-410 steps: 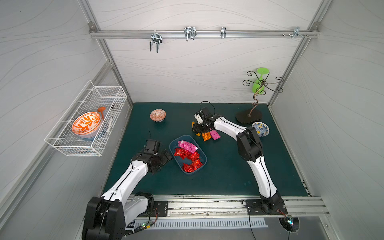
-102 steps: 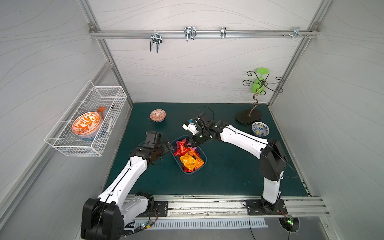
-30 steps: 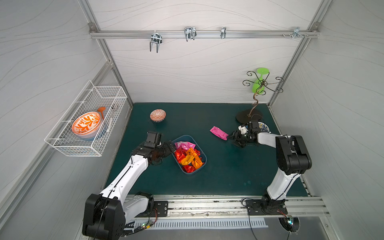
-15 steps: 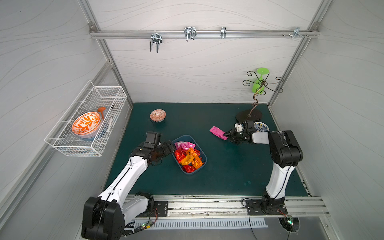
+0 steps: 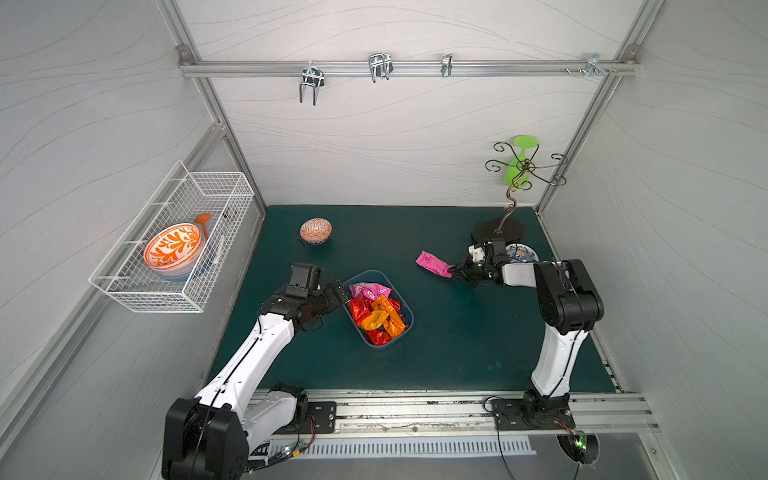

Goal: Put the tea bags into the storage box
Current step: Pick up the tea bag from the center of the board, then place the tea bag in the storage box.

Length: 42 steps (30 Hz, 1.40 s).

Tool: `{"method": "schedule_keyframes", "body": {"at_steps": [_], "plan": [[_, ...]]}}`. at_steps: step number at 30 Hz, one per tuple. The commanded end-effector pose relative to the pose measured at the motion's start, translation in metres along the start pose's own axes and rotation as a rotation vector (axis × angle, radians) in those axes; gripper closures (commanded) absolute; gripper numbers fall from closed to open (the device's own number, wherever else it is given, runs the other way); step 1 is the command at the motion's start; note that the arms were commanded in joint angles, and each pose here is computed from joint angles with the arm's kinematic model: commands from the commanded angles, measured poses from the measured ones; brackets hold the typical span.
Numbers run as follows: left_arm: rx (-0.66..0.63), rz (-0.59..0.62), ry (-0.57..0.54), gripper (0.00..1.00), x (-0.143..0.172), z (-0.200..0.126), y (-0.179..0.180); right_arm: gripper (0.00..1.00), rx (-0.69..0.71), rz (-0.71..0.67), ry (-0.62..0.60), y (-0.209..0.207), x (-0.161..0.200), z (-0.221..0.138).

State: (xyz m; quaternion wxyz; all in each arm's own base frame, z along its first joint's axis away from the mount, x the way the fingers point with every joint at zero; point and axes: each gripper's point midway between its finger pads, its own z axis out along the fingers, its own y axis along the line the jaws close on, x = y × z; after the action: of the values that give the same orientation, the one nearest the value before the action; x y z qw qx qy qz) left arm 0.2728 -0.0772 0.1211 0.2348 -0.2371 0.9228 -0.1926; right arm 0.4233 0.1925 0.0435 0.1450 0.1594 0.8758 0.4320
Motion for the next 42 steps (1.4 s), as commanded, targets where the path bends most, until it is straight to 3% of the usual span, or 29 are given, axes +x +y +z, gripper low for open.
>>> {"method": "schedule_keyframes", "body": {"at_steps": [1, 6, 16, 24, 39, 42], "plan": [[0.021, 0.022, -0.050, 0.04, -0.012, -0.010, -0.009, 1.00, -0.047, -0.045, -0.005, 0.031, 0.002, -0.017], [0.020, 0.024, -0.064, 0.04, -0.016, -0.010, -0.010, 1.00, -0.065, -0.130, 0.037, 0.071, 0.030, -0.030], [0.013, 0.023, -0.088, 0.04, -0.020, -0.013, -0.010, 1.00, -0.092, -0.303, 0.156, 0.143, 0.135, -0.035], [-0.014, 0.026, -0.132, 0.04, -0.021, -0.022, -0.001, 1.00, -0.067, -0.379, 0.274, 0.154, 0.210, -0.011], [-0.029, 0.034, -0.153, 0.03, -0.022, -0.024, 0.004, 1.00, -0.002, -0.289, 0.263, 0.119, 0.220, 0.019], [-0.033, 0.034, -0.153, 0.03, -0.023, -0.024, 0.003, 0.85, 0.005, -0.283, 0.289, 0.114, 0.226, 0.022]]}}
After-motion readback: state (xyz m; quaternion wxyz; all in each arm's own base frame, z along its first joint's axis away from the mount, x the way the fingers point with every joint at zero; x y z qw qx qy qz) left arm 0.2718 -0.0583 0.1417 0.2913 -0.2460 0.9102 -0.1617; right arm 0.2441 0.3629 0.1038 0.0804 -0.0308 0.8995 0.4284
